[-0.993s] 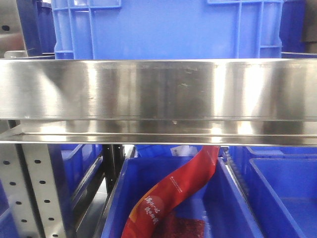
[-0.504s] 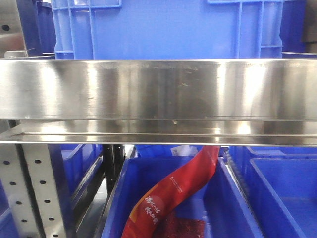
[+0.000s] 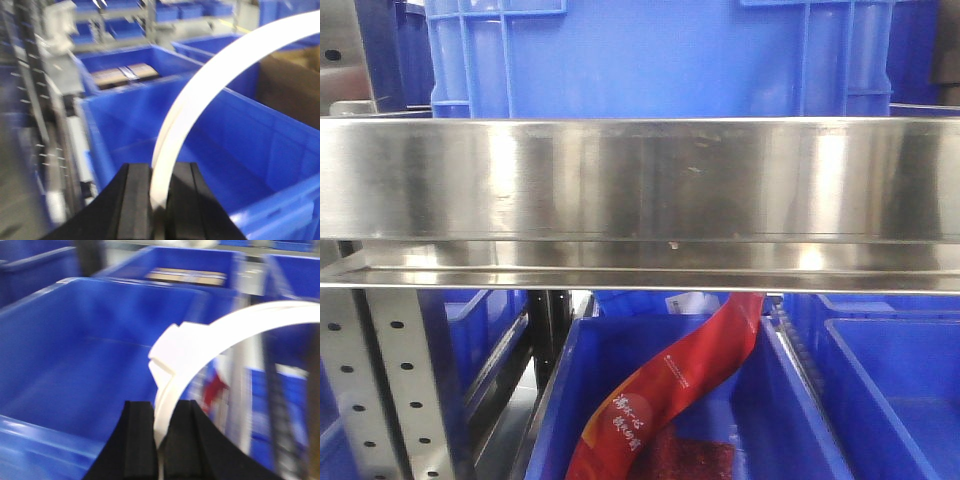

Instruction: Grab PVC pipe and place in blue bin

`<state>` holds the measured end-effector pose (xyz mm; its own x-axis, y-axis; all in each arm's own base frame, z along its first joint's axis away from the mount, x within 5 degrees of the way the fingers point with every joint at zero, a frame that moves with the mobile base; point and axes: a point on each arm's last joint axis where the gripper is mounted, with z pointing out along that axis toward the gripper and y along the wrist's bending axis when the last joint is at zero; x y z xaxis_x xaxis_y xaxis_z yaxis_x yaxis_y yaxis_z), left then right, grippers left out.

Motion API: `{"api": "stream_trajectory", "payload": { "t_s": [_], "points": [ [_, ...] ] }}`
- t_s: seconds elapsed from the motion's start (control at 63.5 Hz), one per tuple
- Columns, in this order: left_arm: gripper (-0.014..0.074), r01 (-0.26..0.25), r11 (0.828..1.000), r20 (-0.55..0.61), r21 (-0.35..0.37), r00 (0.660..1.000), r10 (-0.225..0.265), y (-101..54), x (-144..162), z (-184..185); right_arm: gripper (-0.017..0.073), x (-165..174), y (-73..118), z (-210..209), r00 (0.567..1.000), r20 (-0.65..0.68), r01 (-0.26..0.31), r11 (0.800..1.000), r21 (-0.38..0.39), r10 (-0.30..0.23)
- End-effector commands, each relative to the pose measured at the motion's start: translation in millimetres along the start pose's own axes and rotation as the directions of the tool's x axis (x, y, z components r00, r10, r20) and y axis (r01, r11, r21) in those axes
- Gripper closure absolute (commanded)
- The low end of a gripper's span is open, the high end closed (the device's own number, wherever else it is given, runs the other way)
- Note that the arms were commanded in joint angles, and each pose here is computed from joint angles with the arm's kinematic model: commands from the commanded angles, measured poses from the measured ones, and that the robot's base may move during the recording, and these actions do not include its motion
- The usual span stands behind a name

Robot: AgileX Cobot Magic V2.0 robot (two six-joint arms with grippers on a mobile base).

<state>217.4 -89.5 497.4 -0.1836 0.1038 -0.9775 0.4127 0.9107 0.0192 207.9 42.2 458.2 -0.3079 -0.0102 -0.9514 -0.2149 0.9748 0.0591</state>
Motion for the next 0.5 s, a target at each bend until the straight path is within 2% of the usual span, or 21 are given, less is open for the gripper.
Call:
{"api": "stream_trajectory", "payload": {
  "t_s": [0.0, 0.095, 0.173, 0.315, 0.488],
  "points": [
    [0.0704, 0.047, 0.998, 0.01, 0.03, 0.999, -0.047, -4.5, -14, 24, 0.0727, -13, 13.2, 13, 0.998, 0.049, 0.031, 0.998, -0.057, -0.028],
    [0.0704, 0.114, 0.993, -0.014, 0.034, 0.993, -0.114, -3.8, -23, 55, 0.0727, -20, 22.6, 30, 0.998, 0.06, 0.041, 0.995, -0.09, -0.036],
    [0.0704, 0.142, 0.989, -0.041, 0.047, 0.989, -0.14, -4.4, -29, 78, 0.0727, -24, 31.4, 49, 0.999, 0.035, 0.045, 0.992, -0.119, -0.041],
    [0.0704, 0.155, 0.985, -0.054, 0.071, 0.987, -0.151, -9.6, -30, 116, 0.0727, -29, 40.9, 79, 0.999, 0.009, 0.051, 0.989, -0.141, -0.05],
    [0.0704, 0.172, 0.982, -0.117, 0.08, 0.98, -0.162, -13.7, -13, 147, 0.0727, -31, 43.7, 111, 0.999, -0.014, 0.047, 0.989, -0.141, -0.05]
  ]
}}
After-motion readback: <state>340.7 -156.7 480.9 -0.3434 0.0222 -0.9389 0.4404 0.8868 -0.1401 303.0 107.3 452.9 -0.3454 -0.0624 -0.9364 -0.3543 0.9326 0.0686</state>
